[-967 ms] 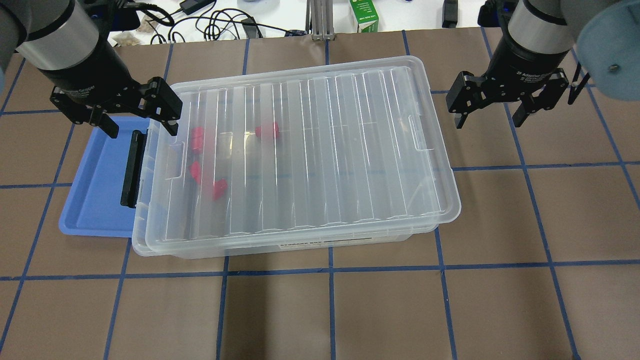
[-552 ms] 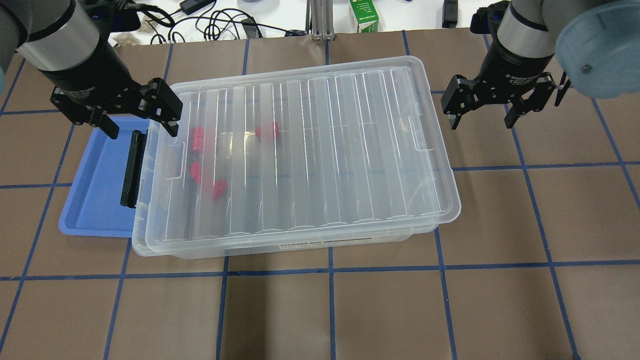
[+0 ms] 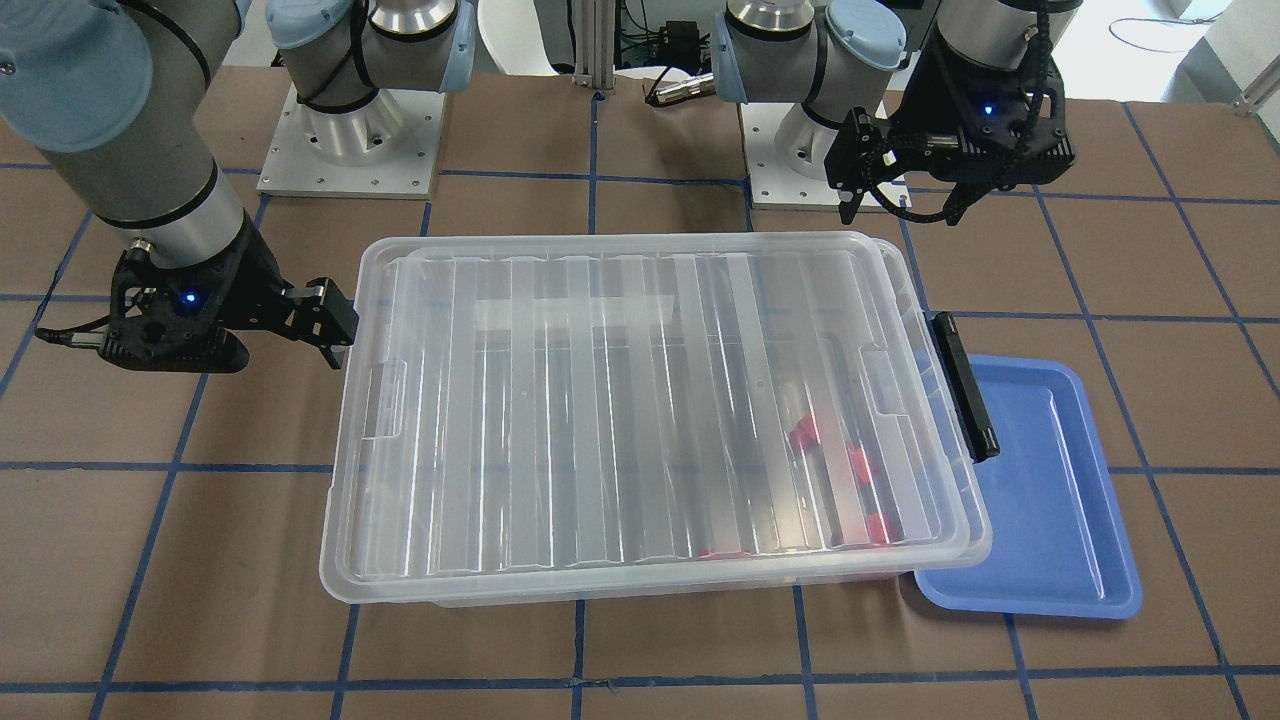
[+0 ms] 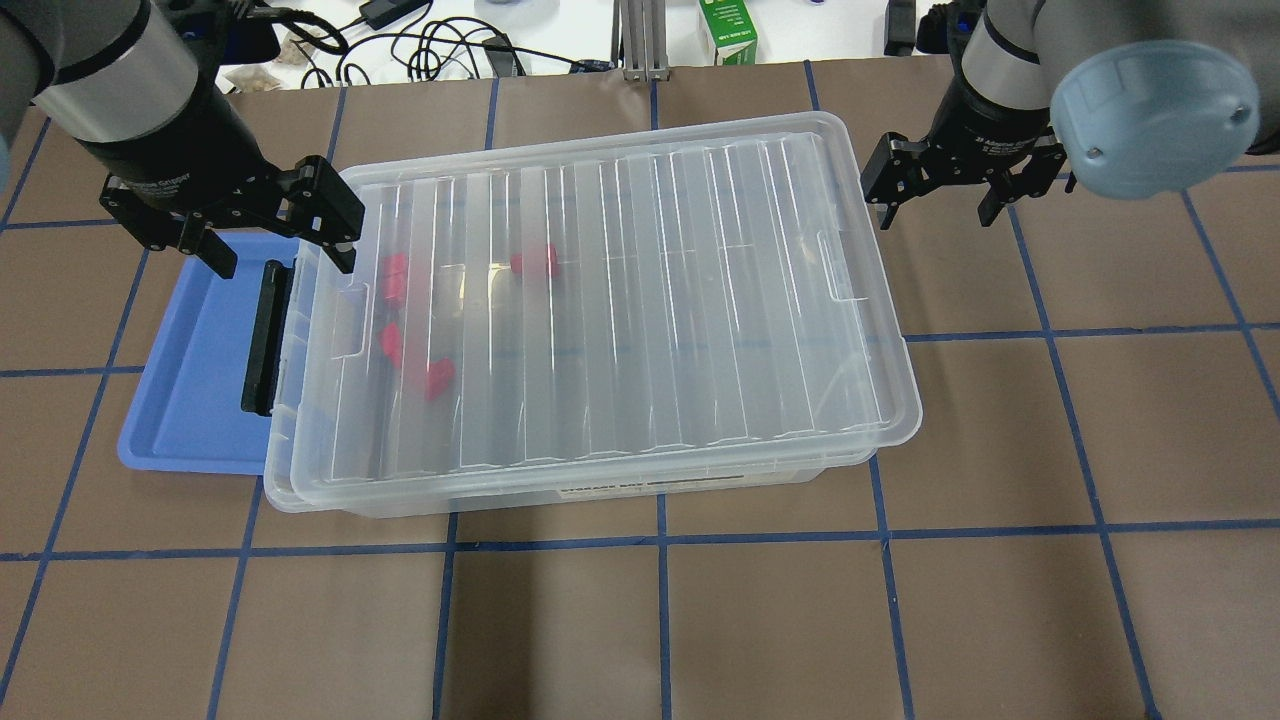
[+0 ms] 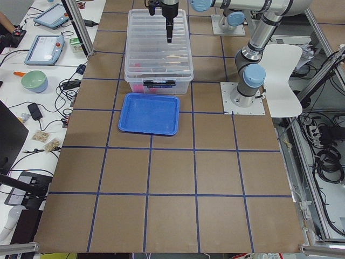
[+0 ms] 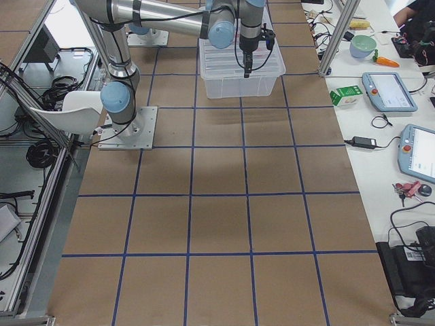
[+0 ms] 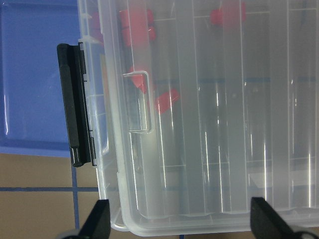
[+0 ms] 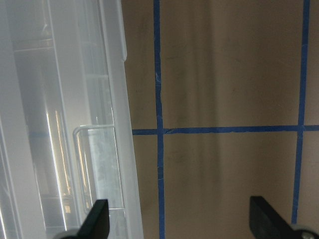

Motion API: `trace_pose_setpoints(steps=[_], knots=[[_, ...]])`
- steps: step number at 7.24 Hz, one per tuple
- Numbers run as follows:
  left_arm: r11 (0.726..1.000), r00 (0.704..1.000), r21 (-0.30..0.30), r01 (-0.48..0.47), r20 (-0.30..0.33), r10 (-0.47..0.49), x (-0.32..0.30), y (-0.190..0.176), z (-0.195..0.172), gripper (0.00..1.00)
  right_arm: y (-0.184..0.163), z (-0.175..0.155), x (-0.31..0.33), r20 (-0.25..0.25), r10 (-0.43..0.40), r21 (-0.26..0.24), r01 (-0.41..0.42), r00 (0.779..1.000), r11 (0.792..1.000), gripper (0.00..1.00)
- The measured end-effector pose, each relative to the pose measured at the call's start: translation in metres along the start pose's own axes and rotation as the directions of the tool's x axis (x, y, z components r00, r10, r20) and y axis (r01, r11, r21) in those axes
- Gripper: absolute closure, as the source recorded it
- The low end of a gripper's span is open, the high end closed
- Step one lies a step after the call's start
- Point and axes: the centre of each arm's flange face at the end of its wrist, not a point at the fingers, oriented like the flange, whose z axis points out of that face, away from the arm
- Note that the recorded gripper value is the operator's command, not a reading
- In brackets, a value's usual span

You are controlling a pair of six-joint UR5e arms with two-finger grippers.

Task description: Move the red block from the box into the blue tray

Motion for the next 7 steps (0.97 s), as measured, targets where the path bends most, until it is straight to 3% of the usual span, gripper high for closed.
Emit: trace_pose_setpoints(steps=[3, 7], knots=[[1.000, 1.000, 0.002, 0.003, -0.001, -0.003, 0.000, 0.000, -0.001, 0.00, -0.012, 0.031, -0.003, 0.011, -0.015, -0.044, 0.016, 1.000, 0.999, 0.00], [1.000, 1.000, 0.004, 0.002, -0.003, -0.002, 0.000, 0.001, -0.002, 0.00, -0.020, 0.051, -0.005, 0.031, -0.037, -0.064, 0.039, 0.999, 0.997, 0.00]])
